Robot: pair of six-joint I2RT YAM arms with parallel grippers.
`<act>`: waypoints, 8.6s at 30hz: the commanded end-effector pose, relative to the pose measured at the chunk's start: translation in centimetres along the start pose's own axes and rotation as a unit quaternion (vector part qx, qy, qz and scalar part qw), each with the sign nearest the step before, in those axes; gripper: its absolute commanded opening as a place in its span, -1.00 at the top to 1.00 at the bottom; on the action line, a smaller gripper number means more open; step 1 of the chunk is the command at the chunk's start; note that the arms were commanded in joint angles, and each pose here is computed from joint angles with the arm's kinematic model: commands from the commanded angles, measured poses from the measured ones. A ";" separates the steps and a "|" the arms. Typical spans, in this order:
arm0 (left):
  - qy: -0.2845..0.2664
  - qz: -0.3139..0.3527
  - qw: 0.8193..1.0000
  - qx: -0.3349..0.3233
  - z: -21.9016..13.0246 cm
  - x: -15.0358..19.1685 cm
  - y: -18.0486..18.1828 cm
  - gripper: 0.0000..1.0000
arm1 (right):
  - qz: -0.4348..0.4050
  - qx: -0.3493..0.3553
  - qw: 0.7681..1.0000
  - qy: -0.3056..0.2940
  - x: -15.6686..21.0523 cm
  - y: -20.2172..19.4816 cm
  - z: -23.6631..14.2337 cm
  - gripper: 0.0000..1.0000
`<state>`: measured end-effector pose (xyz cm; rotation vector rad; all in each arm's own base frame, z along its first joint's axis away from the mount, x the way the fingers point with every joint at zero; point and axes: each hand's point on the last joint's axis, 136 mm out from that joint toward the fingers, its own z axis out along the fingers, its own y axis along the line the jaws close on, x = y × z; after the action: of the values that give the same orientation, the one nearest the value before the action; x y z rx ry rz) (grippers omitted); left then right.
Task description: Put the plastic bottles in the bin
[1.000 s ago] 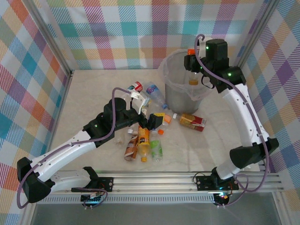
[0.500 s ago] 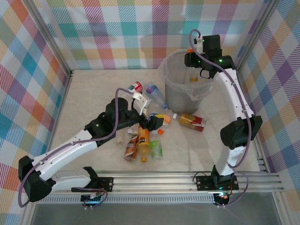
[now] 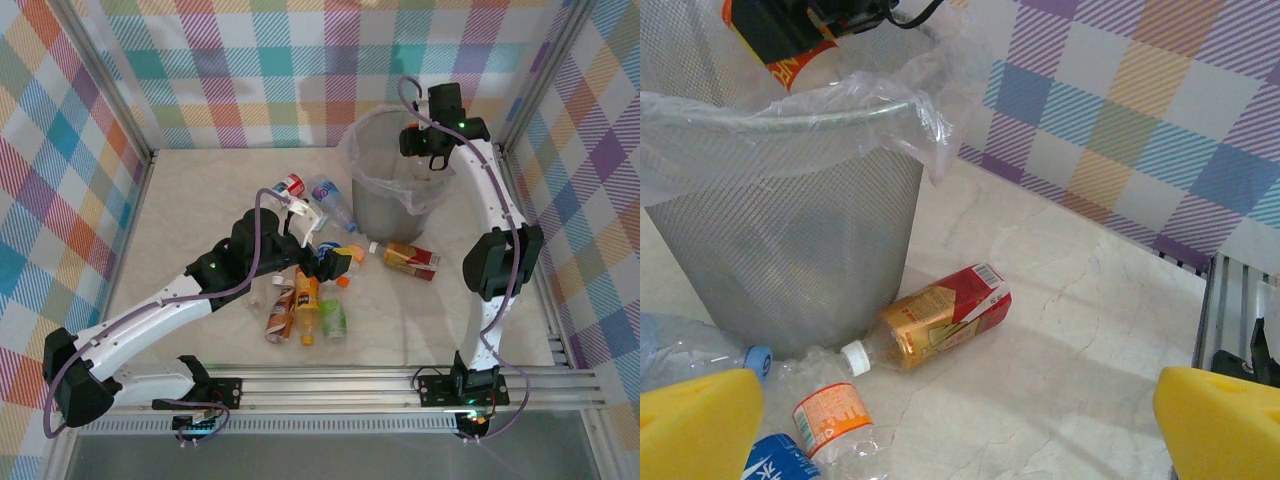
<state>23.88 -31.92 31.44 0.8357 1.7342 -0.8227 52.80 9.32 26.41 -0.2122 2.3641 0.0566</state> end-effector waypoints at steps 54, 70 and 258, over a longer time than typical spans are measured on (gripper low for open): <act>0.010 0.009 1.000 0.023 -0.1 0.1 -0.7 -1.00 | -0.077 0.052 0.980 0.176 10.6 -1.2 7.8 -0.37; -0.001 0.015 1.000 0.020 -0.8 -0.6 -0.8 -1.00 | -0.053 -0.001 0.993 0.105 6.4 0.9 1.7 -0.38; -0.072 0.015 0.991 0.110 -2.0 -5.6 -4.2 -1.00 | 0.010 -0.150 0.976 -0.158 -1.1 11.4 -20.5 -0.10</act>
<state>21.43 -33.12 36.19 0.8984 1.5806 -1.0005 36.39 19.13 40.45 -0.2956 2.0546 0.4195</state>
